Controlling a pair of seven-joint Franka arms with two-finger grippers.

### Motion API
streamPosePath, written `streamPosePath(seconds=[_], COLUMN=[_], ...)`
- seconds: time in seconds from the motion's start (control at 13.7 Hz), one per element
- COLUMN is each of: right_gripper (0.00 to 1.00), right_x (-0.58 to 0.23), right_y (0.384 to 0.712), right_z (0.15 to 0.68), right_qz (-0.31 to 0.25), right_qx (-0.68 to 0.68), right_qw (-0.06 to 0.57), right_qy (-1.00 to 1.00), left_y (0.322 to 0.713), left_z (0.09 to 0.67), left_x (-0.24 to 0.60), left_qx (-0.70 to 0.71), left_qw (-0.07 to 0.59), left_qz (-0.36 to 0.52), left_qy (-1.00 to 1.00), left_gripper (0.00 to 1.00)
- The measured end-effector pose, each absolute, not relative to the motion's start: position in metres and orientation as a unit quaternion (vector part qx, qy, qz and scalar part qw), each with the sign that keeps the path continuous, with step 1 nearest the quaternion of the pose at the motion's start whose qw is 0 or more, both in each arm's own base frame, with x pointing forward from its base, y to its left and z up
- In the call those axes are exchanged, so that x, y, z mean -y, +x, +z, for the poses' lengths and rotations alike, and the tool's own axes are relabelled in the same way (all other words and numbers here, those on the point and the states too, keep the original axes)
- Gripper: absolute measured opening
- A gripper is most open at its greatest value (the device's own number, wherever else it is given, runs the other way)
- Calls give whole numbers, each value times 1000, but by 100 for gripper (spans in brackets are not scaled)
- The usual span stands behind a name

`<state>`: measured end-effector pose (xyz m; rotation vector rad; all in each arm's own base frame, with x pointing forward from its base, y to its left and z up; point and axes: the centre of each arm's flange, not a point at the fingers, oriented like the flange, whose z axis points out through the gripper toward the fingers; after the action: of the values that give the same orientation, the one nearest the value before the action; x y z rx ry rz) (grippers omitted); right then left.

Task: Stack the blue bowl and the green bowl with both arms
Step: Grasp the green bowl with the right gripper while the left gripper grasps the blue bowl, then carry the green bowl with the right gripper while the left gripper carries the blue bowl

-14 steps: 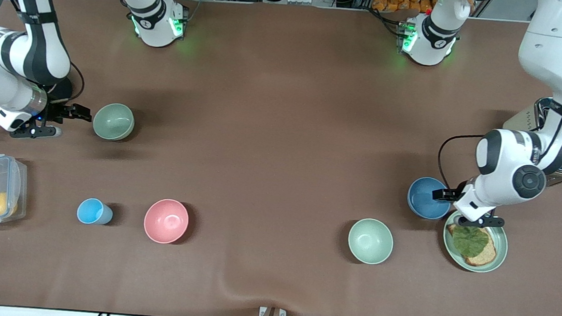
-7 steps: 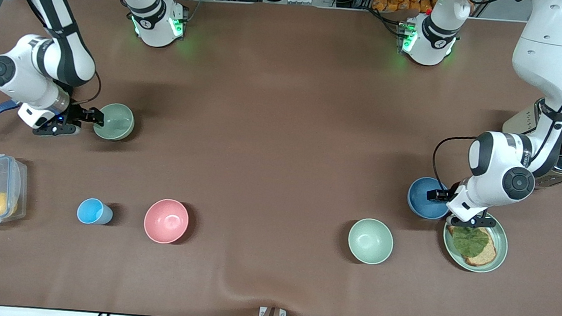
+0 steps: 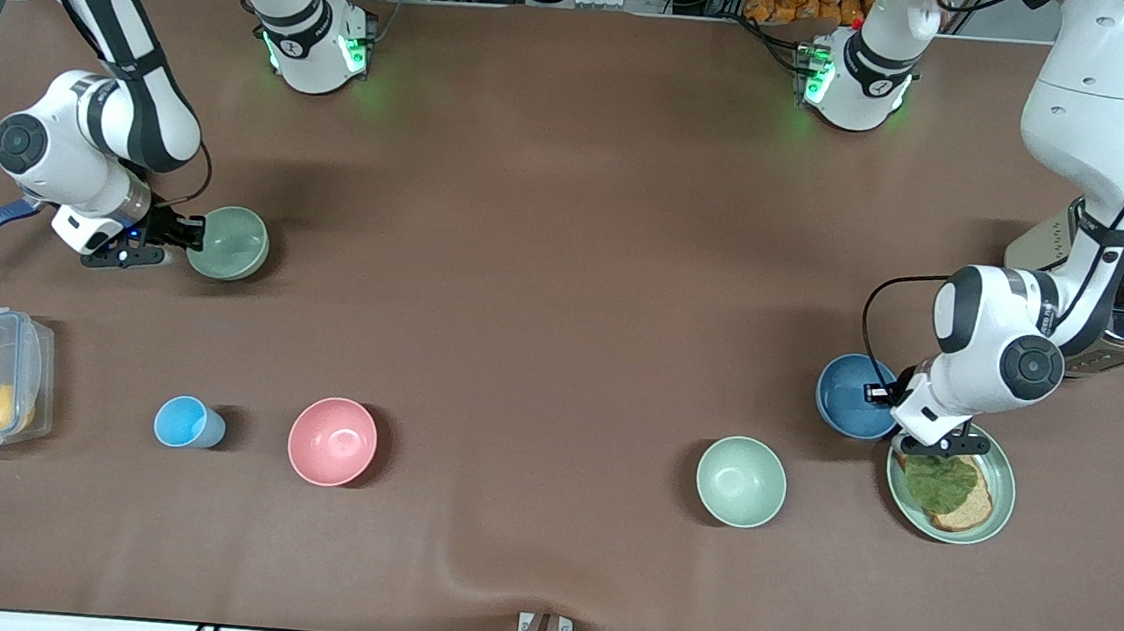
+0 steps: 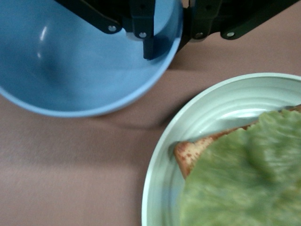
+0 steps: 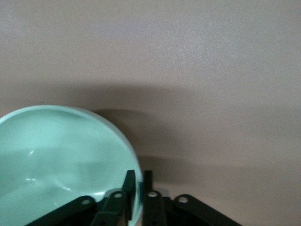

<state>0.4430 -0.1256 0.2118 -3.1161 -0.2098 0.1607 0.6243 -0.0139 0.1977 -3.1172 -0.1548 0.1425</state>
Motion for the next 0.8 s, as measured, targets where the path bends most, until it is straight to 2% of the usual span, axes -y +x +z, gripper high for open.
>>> streamPosePath(seconds=[0.15, 0.44, 0.51, 0.8], right_gripper=[4, 4, 4, 4], right_x=[122, 99, 91, 23], right_y=[449, 487, 497, 516], right_z=[221, 267, 283, 312], right_qz=[57, 94, 92, 88], right_qx=[64, 31, 32, -14], right_qw=[15, 94, 101, 89], right_qy=[-996, -991, -990, -992], left_y=[625, 630, 632, 640], left_z=[204, 225, 237, 320], left_x=[18, 20, 17, 19], left_qx=[76, 95, 98, 156], left_qw=[11, 13, 15, 17], left_qz=[46, 42, 41, 24], left_qy=[-996, -995, -994, -987], left_gripper=[13, 9, 6, 6])
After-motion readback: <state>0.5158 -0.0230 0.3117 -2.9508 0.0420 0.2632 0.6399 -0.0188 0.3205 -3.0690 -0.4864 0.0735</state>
